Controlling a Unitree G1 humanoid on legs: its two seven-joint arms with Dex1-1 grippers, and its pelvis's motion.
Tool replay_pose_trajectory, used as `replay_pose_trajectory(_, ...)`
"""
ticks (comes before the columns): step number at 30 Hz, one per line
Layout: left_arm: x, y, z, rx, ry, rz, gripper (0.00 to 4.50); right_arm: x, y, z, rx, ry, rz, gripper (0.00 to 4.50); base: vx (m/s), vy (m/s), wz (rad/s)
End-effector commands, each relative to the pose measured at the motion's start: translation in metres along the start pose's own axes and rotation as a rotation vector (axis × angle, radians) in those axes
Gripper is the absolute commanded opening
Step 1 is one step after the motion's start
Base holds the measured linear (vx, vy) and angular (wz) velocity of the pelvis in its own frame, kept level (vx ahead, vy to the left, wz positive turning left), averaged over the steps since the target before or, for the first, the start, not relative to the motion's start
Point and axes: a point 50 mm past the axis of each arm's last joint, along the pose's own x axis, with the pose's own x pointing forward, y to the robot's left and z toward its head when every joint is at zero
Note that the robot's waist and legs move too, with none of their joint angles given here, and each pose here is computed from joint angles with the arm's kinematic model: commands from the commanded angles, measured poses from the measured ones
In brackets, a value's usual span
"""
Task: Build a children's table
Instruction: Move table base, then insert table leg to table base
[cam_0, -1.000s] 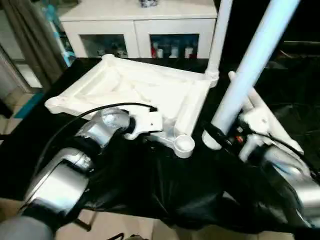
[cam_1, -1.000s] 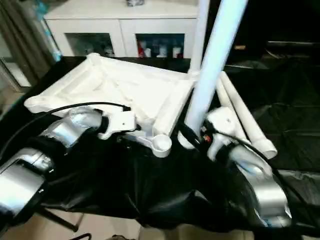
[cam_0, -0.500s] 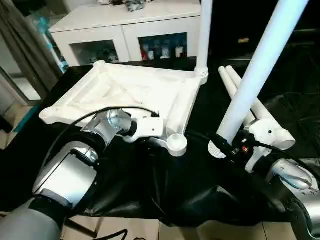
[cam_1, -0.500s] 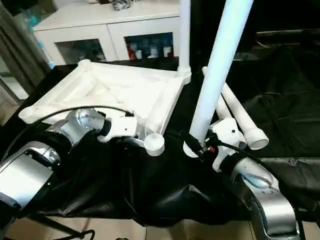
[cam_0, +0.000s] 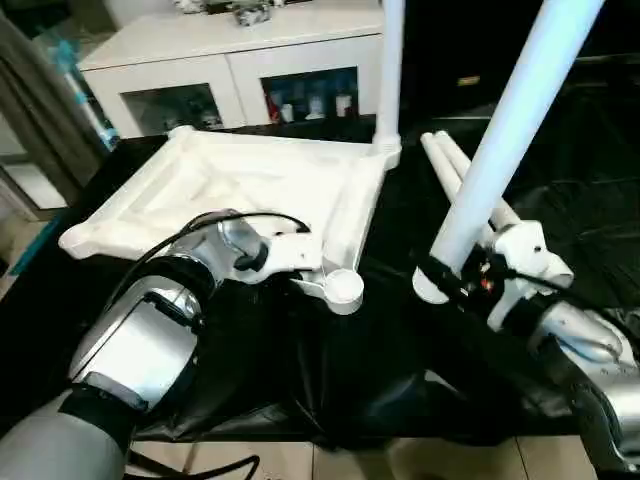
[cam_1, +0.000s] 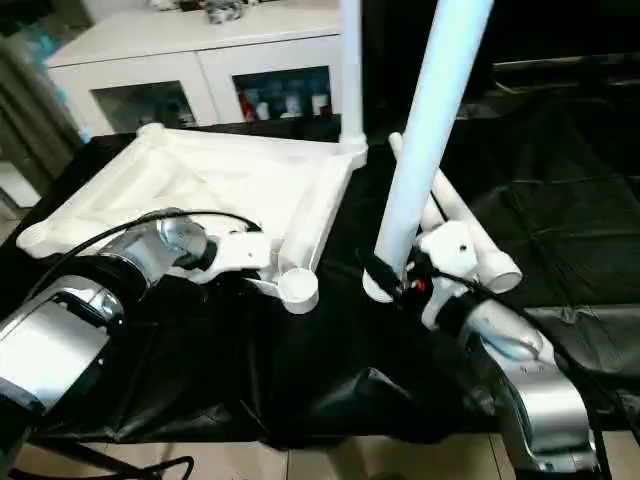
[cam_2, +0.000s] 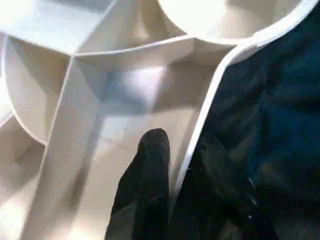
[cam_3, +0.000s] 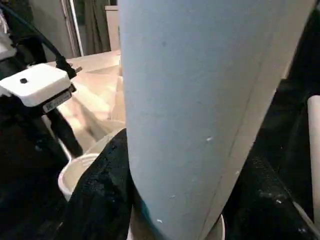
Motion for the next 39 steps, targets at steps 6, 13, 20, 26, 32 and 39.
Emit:
replay_pose_trajectory(6, 0.014, -0.018, 0.0, -0.179, -0.186, -0.126, 0.23, 0.015, 0.003, 0.007, 0.075, -0.038, 0.067, 1.9, 0.0, 0.0, 0.0)
replay_pose_trajectory(13, 0.02, -0.037, 0.009, -0.199, -0.335, -0.072, 0.03, 0.025, 0.009, 0.004, 0.098, -0.029, 0.095, 1.9, 0.0, 0.0, 0.0)
replay_pose_trajectory(20, 0.018, -0.066, 0.0, -0.183, -0.307, 0.023, 0.03, 0.028, 0.008, 0.002, 0.16, -0.021, 0.077, 1.9, 0.0, 0.0, 0.0)
replay_pose_trajectory(26, 0.013, -0.076, 0.011, -0.205, -0.357, 0.056, 0.03, 0.028, 0.006, 0.0, 0.154, -0.009, 0.083, 1.9, 0.0, 0.0, 0.0)
replay_pose_trajectory(32, 0.007, -0.064, 0.024, -0.175, -0.473, 0.17, 0.62, 0.028, 0.002, 0.002, 0.131, -0.003, 0.078, 1.9, 0.0, 0.0, 0.0)
replay_pose_trajectory(39, -0.007, -0.058, 0.022, -0.142, -0.451, 0.179, 0.98, 0.028, 0.001, 0.002, 0.127, -0.004, 0.079, 1.9, 0.0, 0.0, 0.0)
